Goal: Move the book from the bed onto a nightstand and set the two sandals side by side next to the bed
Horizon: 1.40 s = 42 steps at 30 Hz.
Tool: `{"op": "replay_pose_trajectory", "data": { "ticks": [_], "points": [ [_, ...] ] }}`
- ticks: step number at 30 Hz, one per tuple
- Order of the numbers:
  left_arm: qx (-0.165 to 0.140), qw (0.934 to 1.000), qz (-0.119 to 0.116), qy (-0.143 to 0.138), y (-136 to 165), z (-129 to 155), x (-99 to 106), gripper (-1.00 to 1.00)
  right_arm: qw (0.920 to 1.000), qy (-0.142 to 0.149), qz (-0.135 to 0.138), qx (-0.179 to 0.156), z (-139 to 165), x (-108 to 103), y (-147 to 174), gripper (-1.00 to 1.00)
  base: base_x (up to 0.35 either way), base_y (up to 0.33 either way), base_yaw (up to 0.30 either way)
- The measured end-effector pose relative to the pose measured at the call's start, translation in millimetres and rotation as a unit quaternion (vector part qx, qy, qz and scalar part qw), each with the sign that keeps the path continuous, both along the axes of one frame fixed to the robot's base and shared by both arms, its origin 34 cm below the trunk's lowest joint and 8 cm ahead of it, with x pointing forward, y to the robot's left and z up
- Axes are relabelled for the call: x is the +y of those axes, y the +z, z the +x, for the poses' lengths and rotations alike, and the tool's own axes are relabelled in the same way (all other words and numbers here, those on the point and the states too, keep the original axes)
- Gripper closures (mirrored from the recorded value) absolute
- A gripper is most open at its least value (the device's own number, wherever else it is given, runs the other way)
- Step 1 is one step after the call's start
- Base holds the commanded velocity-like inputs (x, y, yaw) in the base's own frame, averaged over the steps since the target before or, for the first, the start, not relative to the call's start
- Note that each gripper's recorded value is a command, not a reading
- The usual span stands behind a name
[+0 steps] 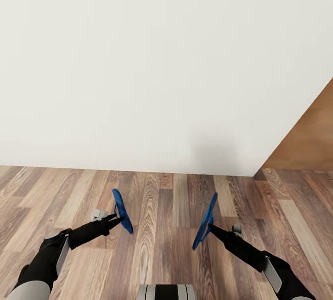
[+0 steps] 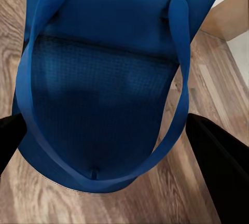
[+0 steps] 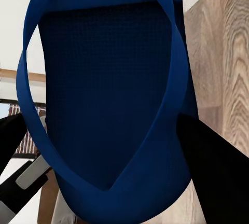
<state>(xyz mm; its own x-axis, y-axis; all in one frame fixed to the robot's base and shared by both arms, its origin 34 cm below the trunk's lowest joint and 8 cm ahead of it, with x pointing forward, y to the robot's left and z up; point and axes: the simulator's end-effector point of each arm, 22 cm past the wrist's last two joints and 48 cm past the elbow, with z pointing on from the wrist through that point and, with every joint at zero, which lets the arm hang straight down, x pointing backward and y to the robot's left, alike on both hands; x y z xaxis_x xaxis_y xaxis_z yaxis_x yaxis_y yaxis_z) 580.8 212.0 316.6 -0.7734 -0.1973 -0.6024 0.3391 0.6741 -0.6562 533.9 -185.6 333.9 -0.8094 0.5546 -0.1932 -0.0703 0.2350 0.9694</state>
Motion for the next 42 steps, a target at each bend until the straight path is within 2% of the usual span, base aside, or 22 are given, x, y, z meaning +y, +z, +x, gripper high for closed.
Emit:
{"op": "replay_pose_trajectory", "data": {
  "ticks": [42],
  "points": [
    [-0.085,0.9964,0.002,0.001,92,24,3,1.0,0.9964,0.0,0.003,-0.085,22,3,84,1.0,0.0,0.0,0.0]
  ]
}}
